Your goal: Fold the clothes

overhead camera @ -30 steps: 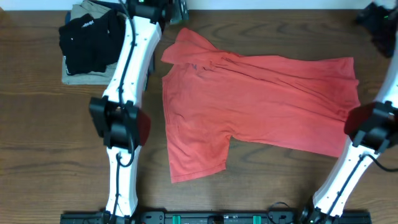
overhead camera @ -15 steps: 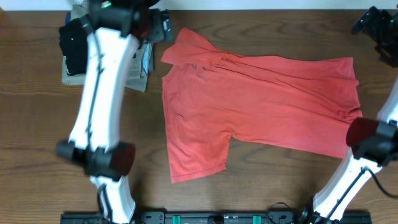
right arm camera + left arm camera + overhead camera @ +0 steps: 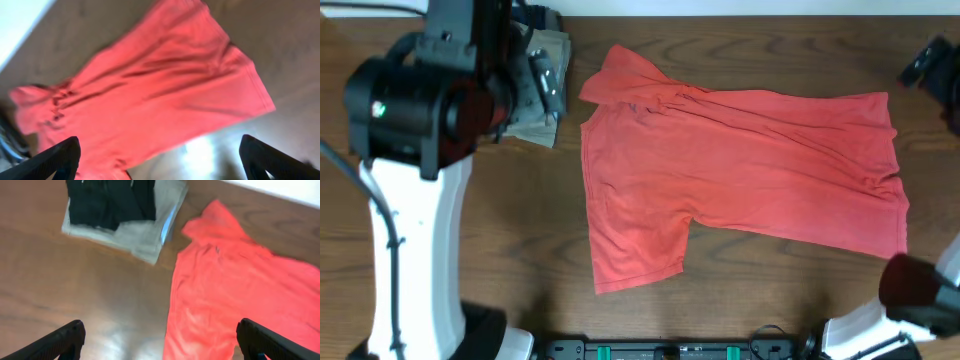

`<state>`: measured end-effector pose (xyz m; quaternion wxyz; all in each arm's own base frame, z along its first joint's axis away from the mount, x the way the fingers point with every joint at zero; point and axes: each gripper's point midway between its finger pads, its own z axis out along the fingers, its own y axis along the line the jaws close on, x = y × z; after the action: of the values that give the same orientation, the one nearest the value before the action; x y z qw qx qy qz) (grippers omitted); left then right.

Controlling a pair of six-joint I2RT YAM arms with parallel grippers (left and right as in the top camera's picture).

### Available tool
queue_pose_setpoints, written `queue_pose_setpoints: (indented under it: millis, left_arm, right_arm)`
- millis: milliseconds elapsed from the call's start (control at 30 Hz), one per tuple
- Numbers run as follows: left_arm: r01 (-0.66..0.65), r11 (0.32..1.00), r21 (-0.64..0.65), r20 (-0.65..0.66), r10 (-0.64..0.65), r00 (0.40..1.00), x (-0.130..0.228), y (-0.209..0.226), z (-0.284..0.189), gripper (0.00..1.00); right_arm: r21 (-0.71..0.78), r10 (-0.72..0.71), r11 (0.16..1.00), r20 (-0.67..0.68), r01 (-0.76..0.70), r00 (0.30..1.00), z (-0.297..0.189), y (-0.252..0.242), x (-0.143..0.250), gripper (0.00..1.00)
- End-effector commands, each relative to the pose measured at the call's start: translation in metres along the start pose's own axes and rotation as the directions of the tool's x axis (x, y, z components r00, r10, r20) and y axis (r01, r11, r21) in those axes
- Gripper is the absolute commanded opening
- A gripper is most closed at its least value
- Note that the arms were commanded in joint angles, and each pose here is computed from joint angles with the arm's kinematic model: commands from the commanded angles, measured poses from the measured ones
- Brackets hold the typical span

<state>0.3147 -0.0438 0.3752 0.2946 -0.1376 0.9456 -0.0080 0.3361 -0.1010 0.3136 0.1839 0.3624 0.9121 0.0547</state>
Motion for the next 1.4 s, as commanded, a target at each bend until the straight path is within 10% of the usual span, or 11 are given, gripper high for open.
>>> queue_pose_setpoints:
  millis: [0,733,1367]
  left_arm:
    - [0.011,0.999,-0.034,-0.100,-0.014,0.995,0.040,0.018,-0.008,0.98]
    - [0.010,1.000,-0.012,-0.553,-0.015,0.833,0.251,0.035,0.164,0.98]
    - [-0.091,0.995,-0.031,-0.637,0.050,0.770,0.329,0.006,0.217,0.99]
  right_arm:
    - [0.106,0.025,0.994,-0.023,-0.022,0.999,0.004,-0.025,0.019,0.99]
    - [0.235,0.124,0.970,-0.241,-0.066,0.963,0.124,-0.069,0.086,0.99]
    - [0.240,0.123,0.969,-0.242,-0.064,0.962,0.129,-0.071,0.088,0.99]
